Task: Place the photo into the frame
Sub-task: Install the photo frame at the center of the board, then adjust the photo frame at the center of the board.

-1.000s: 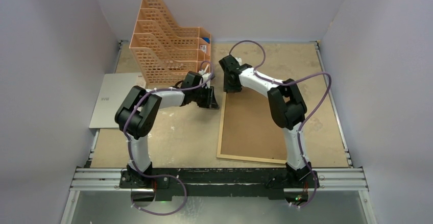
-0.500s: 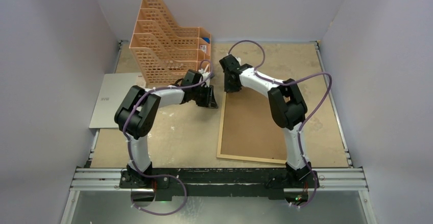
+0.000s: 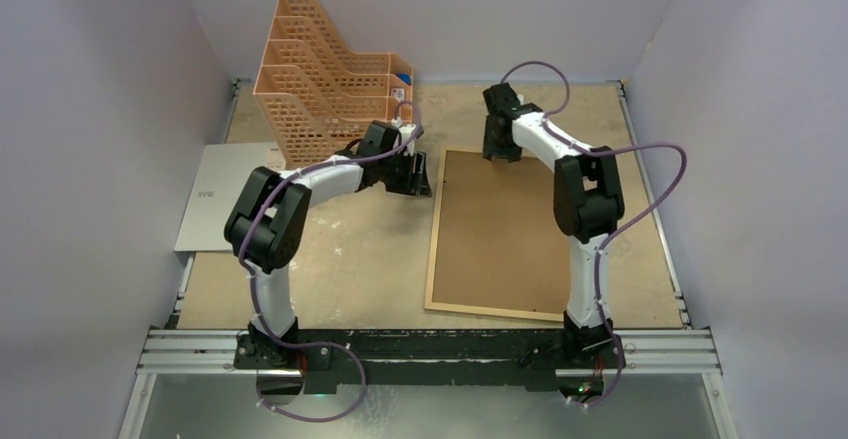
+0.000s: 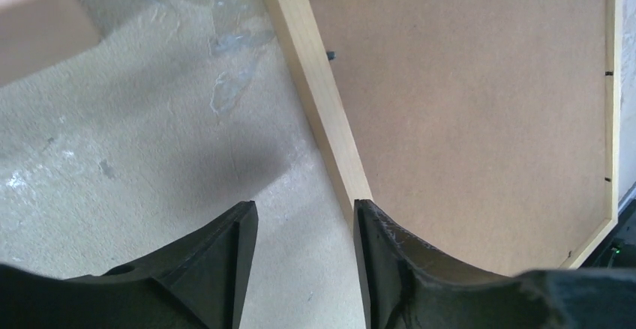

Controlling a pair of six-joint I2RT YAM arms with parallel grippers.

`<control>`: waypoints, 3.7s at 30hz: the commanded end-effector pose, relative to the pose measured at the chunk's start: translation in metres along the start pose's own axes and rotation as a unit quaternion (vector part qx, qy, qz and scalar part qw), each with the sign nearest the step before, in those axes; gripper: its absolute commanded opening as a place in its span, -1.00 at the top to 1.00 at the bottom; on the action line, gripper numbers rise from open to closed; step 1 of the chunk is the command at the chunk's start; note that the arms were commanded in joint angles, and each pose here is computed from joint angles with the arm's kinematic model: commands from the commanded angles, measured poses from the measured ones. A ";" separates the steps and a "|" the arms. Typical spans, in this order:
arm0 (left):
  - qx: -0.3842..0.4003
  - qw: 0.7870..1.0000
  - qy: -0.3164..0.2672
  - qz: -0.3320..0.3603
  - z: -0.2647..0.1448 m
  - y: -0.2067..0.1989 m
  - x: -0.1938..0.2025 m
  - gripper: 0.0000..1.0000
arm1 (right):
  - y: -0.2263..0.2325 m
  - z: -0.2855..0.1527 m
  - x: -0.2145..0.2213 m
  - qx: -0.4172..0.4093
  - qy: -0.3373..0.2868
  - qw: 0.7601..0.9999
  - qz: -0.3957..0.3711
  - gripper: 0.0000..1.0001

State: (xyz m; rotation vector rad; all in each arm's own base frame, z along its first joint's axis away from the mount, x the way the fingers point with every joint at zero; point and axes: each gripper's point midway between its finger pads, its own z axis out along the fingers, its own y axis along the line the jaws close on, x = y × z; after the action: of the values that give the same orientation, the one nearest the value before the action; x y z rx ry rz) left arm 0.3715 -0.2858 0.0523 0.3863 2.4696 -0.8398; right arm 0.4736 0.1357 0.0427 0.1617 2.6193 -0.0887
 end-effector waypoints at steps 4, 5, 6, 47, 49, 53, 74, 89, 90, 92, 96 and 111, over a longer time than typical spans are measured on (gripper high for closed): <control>-0.040 0.995 0.019 0.091 0.022 -0.031 -0.005 -0.12 | -0.090 -0.040 -0.021 0.072 -0.037 0.993 0.087 -0.15; -0.052 0.994 0.029 0.095 0.027 -0.031 0.002 -0.12 | -0.104 -0.042 -0.015 0.083 -0.033 0.991 0.104 -0.17; -0.066 0.993 0.036 0.096 0.031 -0.030 0.007 -0.12 | -0.117 -0.043 -0.007 0.093 -0.027 0.988 0.123 -0.19; 0.077 0.979 -0.146 0.117 0.051 -0.078 -0.194 -0.19 | -0.167 -0.074 -0.022 0.006 -0.102 0.946 0.309 -0.19; 0.079 0.979 -0.142 0.122 0.033 -0.084 -0.191 -0.26 | -0.161 -0.067 -0.041 -0.009 -0.105 0.946 0.305 -0.18; 0.058 0.985 -0.112 0.118 0.007 -0.080 -0.164 -0.29 | -0.164 -0.042 -0.076 0.003 -0.117 0.954 0.277 -0.16; -0.053 0.980 0.151 0.121 -0.043 -0.009 0.084 0.13 | -0.201 0.068 -0.065 0.107 -0.024 0.972 0.209 0.04; -0.166 0.978 0.084 0.099 -0.004 0.026 0.040 0.28 | -0.201 0.037 -0.012 0.075 0.023 0.970 0.229 0.06; -0.171 0.978 0.074 0.097 0.001 0.026 0.032 0.28 | -0.200 0.034 -0.005 0.073 0.029 0.969 0.233 0.07; -0.172 0.979 0.060 0.093 0.011 0.025 0.017 0.28 | -0.201 0.028 0.012 0.073 0.041 0.966 0.245 0.09; -0.177 0.979 0.046 0.088 0.032 0.025 -0.006 0.28 | -0.202 0.018 0.053 0.071 0.066 0.958 0.269 0.12; -0.159 0.982 -0.021 0.104 0.085 0.014 -0.083 0.24 | -0.202 -0.036 0.087 0.063 0.029 0.958 0.277 0.13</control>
State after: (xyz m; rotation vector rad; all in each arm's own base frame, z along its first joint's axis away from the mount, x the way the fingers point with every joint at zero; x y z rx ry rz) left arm 0.4542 -0.3094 0.0261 0.4870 2.4955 -0.2473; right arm 0.3643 -0.0609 0.0273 0.9981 2.4922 -0.0827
